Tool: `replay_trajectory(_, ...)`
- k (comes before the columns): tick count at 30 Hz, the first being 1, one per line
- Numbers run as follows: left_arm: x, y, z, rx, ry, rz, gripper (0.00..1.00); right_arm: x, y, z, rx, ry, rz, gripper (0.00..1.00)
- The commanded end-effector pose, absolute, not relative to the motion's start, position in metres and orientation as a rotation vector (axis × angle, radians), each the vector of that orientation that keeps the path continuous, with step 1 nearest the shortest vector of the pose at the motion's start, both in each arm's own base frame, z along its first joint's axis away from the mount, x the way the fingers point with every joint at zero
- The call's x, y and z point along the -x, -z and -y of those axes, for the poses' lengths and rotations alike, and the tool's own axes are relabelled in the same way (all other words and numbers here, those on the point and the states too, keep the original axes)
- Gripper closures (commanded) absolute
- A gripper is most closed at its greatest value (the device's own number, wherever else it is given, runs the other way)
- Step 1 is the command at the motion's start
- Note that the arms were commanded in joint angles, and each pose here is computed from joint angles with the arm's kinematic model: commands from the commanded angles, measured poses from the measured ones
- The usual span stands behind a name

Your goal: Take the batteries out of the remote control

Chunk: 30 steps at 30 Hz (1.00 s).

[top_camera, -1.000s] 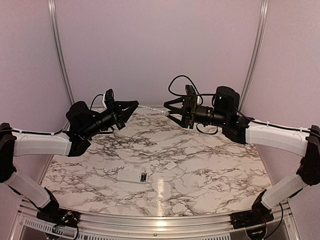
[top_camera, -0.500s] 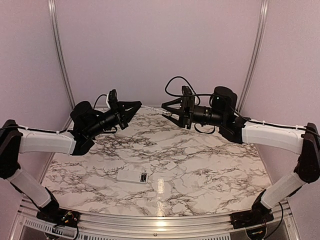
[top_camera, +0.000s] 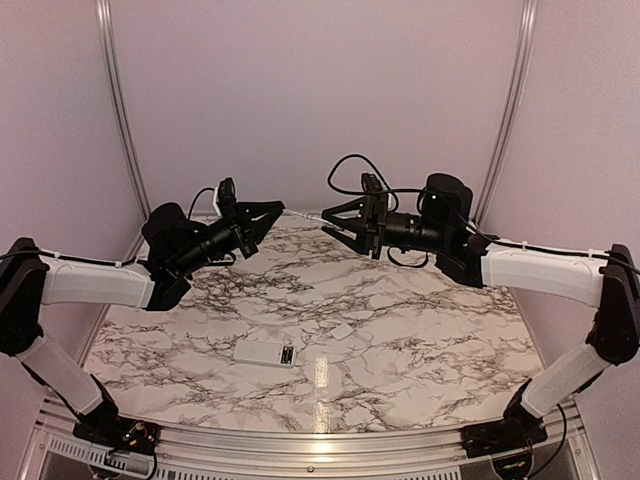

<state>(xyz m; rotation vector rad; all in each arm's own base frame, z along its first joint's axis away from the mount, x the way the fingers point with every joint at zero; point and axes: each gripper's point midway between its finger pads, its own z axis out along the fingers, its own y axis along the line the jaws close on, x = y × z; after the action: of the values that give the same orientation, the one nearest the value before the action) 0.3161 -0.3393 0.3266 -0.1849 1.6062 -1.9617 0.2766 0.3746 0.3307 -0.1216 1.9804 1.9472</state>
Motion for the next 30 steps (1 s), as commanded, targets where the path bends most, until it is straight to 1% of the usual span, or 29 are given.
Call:
replay_trajectory(1, -0.314, -0.327, 0.343, 0.154, 1.964, -1.6, 1.0, -0.279, -0.344, -0.378, 0.157, -1.969, -1.941, 0.69)
replay_trajectory(13, -0.313, -0.322, 0.342, 0.147, 1.95, -1.604, 1.0, -0.28, -0.343, -0.379, 0.174, -1.968, -1.941, 0.87)
replay_trajectory(18, -0.311, -0.319, 0.341, 0.148, 1.95, -1.606, 1.0, -0.28, -0.345, -0.379, 0.178, -1.968, -1.934, 0.87)
replay_trajectory(22, -0.31, -0.32, 0.34, 0.146, 1.952, -1.605, 1.0, -0.28, -0.346, -0.379, 0.177, -1.965, -1.933, 0.76)
replay_trajectory(25, -0.308, -0.318, 0.338, 0.148, 1.95, -1.608, 1.0, -0.28, -0.347, -0.379, 0.174, -1.962, -1.93, 0.73)
replay_trajectory(27, -0.307, -0.318, 0.337, 0.152, 1.948, -1.61, 1.0, -0.281, -0.348, -0.379, 0.173, -1.96, -1.927, 0.73)
replay_trajectory(30, -0.306, -0.317, 0.335, 0.157, 1.945, -1.611, 1.0, -0.281, -0.349, -0.379, 0.175, -1.959, -1.924, 0.76)
